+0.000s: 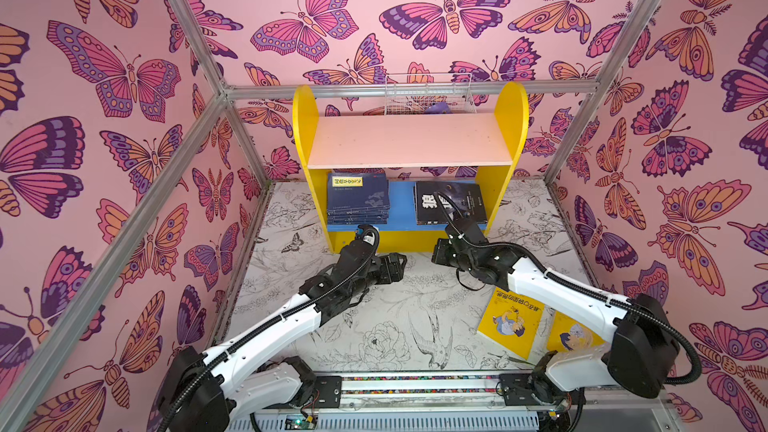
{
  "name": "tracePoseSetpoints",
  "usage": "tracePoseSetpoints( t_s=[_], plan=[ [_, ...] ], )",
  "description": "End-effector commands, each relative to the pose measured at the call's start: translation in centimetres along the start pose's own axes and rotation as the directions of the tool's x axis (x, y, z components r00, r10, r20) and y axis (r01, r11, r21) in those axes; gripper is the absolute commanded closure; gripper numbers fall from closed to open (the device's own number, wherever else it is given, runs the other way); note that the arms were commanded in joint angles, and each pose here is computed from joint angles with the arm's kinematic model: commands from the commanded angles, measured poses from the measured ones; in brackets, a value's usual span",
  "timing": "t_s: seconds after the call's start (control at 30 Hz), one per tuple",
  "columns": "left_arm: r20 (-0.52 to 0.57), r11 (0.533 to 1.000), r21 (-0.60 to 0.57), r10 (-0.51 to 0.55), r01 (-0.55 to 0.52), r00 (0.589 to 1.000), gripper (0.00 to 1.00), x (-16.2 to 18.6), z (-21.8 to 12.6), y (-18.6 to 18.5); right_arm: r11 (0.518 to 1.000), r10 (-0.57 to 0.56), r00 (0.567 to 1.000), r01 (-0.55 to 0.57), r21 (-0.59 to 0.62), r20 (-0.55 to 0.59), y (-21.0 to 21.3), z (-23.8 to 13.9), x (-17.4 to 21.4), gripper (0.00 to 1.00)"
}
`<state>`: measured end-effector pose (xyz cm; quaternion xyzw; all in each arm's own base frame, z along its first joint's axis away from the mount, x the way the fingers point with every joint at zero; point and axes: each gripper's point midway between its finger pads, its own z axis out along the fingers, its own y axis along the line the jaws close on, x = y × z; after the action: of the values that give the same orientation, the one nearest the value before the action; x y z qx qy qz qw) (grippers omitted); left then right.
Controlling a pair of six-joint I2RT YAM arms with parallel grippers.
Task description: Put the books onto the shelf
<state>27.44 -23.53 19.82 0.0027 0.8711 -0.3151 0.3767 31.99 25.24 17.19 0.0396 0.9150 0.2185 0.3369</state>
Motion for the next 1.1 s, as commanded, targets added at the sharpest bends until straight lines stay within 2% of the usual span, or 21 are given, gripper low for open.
tracePoseSetpoints(
  t_s=[0.0,0.07,0.37,0.57,1.07],
  plan=[
    [0.006,1.0,-0.025,-0.01,0.01,1.0,0.15,0.5,-0.2,0.8,0.992,-0.123,0.992,0.123,0.005,-0.017,0.9,-0.1,-0.9,0.95],
    [0.008,1.0,-0.021,-0.011,0.011,1.0,0.15,0.5,-0.3,0.7,0.988,-0.154,0.987,0.155,0.019,-0.039,1.1,0.1,-1.6,0.95],
    [0.01,0.999,-0.027,-0.022,0.022,1.0,0.15,0.8,-0.7,1.1,0.99,-0.132,0.978,0.138,0.024,-0.159,-0.2,2.0,-4.0,0.98],
    [0.006,0.999,-0.03,-0.017,0.018,1.0,0.15,0.8,-0.5,1.1,0.998,-0.068,0.971,0.069,-0.004,-0.229,-1.2,2.9,-4.5,0.98],
    [-0.007,0.999,-0.028,-0.017,0.017,1.0,0.15,0.9,-0.3,1.0,0.993,-0.081,0.985,0.094,0.076,-0.155,-3.8,3.4,-7.6,0.99]
  ],
)
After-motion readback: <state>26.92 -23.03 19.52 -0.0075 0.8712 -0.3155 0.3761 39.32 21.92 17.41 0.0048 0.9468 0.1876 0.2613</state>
